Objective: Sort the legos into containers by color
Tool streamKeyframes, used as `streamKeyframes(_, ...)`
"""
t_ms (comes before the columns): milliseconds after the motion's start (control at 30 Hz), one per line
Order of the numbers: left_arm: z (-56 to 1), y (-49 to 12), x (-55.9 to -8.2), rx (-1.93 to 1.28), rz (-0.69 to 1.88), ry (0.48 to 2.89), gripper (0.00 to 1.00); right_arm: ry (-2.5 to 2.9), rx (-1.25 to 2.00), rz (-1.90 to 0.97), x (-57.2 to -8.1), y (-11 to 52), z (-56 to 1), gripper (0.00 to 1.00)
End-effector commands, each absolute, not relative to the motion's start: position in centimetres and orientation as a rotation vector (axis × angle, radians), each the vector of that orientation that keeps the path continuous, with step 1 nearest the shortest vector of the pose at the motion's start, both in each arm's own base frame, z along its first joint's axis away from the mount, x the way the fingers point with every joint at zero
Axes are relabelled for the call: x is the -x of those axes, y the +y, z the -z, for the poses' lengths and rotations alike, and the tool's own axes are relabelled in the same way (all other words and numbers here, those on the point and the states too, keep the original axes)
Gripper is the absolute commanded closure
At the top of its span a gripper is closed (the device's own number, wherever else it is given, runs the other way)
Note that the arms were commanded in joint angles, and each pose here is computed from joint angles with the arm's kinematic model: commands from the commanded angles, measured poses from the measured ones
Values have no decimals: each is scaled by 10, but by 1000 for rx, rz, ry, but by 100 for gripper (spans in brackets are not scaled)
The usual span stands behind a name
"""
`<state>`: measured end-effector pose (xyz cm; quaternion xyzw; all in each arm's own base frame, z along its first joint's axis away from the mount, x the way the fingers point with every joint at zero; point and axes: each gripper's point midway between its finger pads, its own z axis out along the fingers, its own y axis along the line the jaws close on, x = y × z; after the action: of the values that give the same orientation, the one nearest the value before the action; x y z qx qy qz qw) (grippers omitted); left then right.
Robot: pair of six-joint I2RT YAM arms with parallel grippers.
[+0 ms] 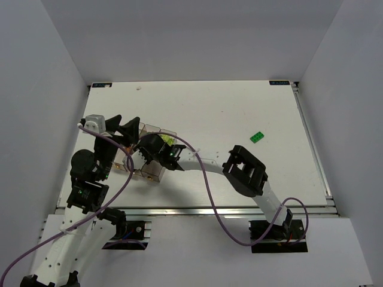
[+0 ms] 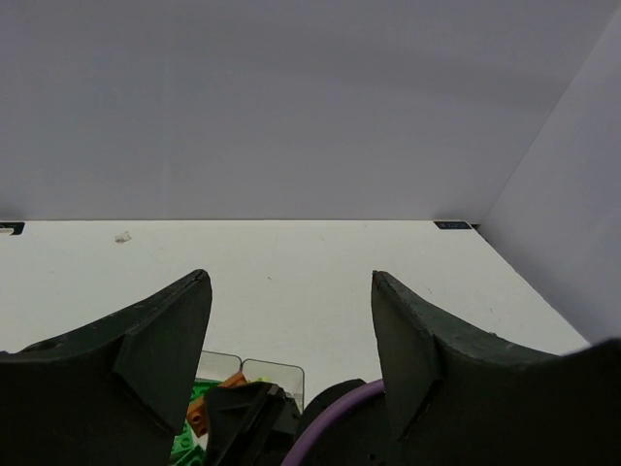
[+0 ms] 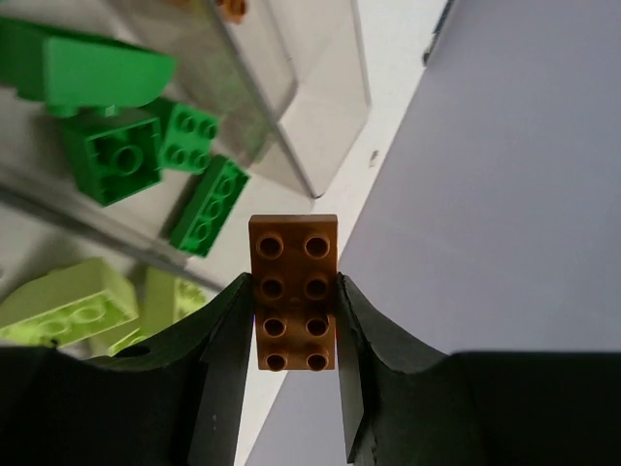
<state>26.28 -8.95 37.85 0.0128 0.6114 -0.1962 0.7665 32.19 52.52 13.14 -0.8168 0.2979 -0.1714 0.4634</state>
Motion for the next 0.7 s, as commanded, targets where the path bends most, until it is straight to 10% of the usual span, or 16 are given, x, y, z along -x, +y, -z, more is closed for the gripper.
streamKeyframes(0,-379,-92,-263,-46,429,1324,24,643,1858,422,-329,554,-183,98)
streamKeyframes(667,-381,-91,-261,-49,422,1319,24,589,1836,267,-330,609,-148,90)
